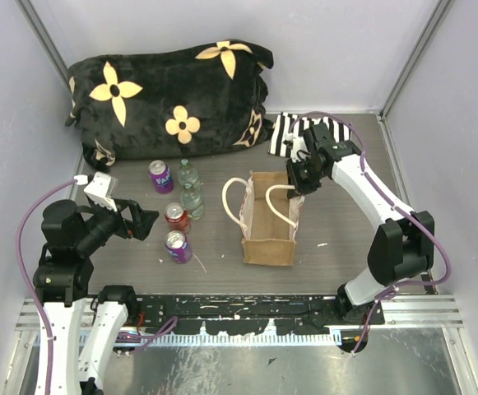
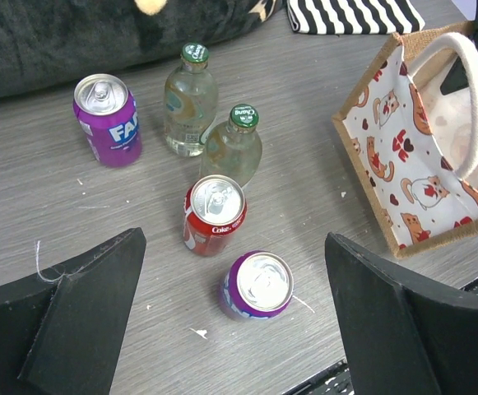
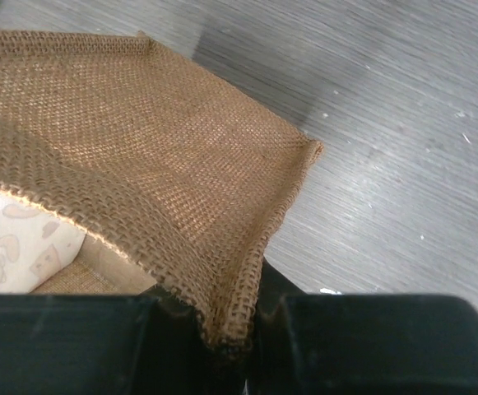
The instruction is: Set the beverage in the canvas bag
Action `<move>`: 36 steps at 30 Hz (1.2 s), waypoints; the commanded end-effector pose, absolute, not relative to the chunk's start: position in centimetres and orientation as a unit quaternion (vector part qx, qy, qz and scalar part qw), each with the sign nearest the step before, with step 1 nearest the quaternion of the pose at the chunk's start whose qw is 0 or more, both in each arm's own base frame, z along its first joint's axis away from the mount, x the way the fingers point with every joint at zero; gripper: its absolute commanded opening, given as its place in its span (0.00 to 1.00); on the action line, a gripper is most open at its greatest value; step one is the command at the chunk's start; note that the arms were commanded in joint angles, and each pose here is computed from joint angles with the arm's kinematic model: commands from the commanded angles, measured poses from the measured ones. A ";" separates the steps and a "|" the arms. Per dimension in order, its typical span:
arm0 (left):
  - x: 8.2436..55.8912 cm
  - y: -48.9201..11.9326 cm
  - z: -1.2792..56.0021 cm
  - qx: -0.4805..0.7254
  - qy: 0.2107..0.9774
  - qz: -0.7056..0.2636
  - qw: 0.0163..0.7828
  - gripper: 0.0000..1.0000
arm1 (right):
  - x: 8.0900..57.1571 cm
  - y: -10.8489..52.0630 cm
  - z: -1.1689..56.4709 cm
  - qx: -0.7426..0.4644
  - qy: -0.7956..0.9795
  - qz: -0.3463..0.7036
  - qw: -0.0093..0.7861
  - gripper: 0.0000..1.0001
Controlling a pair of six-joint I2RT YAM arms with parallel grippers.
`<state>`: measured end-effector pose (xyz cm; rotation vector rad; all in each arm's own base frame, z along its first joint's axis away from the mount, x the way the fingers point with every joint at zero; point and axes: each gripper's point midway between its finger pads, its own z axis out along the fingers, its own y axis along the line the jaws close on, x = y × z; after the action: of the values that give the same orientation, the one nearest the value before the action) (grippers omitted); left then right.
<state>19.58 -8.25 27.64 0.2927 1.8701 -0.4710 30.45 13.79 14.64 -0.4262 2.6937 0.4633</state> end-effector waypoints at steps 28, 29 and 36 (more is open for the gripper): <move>18.3 -8.2 26.3 0.137 0.803 -0.194 0.546 0.98 | 37.8 24.0 14.9 -0.223 0.912 0.218 0.267 0.92; 18.4 -8.2 26.2 0.136 0.804 -0.195 0.546 0.98 | 37.8 23.9 15.6 -0.220 0.910 0.218 0.277 0.93; 20.7 -8.1 26.6 0.114 0.799 -0.199 0.555 0.98 | 37.9 22.8 22.4 -0.187 0.890 0.211 0.358 0.93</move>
<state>18.93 -8.15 26.27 0.3058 1.9108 -0.4651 36.91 23.02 14.49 -0.5553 2.5176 0.5543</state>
